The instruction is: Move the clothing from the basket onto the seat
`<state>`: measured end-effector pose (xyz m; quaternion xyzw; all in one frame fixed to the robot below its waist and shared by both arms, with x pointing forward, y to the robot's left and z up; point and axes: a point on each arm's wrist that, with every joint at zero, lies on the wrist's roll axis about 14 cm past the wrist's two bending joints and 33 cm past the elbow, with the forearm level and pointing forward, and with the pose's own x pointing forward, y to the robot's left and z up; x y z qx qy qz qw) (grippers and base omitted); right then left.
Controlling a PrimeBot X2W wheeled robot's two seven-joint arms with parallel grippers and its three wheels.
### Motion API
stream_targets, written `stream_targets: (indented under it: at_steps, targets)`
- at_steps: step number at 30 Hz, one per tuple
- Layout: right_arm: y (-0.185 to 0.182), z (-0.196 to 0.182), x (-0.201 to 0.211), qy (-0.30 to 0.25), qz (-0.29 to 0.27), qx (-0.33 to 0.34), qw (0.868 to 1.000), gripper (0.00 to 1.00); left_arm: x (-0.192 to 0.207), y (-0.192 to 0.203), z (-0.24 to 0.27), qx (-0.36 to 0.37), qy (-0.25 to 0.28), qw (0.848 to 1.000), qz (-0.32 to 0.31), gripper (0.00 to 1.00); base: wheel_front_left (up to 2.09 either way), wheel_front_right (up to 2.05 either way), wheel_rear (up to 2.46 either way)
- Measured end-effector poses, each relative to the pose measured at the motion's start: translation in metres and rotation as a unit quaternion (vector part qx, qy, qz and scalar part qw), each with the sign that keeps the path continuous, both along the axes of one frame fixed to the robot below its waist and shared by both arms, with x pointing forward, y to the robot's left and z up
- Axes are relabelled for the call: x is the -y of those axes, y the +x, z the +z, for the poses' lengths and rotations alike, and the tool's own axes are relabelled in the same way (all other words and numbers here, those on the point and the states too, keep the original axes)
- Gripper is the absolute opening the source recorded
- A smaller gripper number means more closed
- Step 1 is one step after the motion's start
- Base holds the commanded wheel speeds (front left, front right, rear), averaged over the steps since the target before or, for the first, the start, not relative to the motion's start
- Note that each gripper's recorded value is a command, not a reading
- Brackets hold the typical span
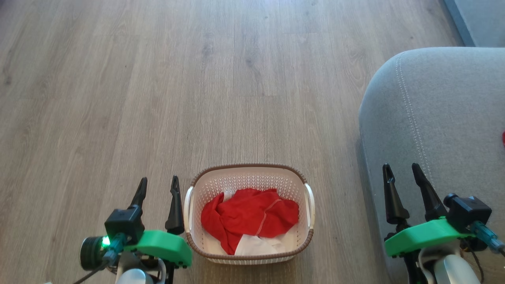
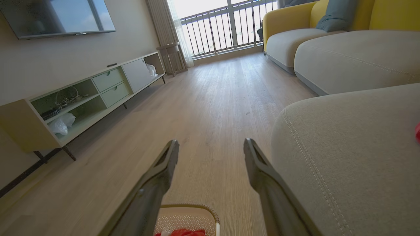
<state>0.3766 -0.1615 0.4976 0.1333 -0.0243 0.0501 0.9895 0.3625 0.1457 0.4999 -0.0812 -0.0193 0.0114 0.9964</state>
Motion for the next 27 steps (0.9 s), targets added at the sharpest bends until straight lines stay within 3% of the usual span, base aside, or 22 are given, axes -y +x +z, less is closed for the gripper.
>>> stream_targets:
  at_steps: [27]
  targets:
    - [0.009, -0.01, 0.009, -0.006, -0.011, -0.013, 1.0, 1.0, 0.012, 0.012, -0.012, -0.018, -0.001, 1.0, -0.018, 1.0, 0.0, 0.0, 0.0]
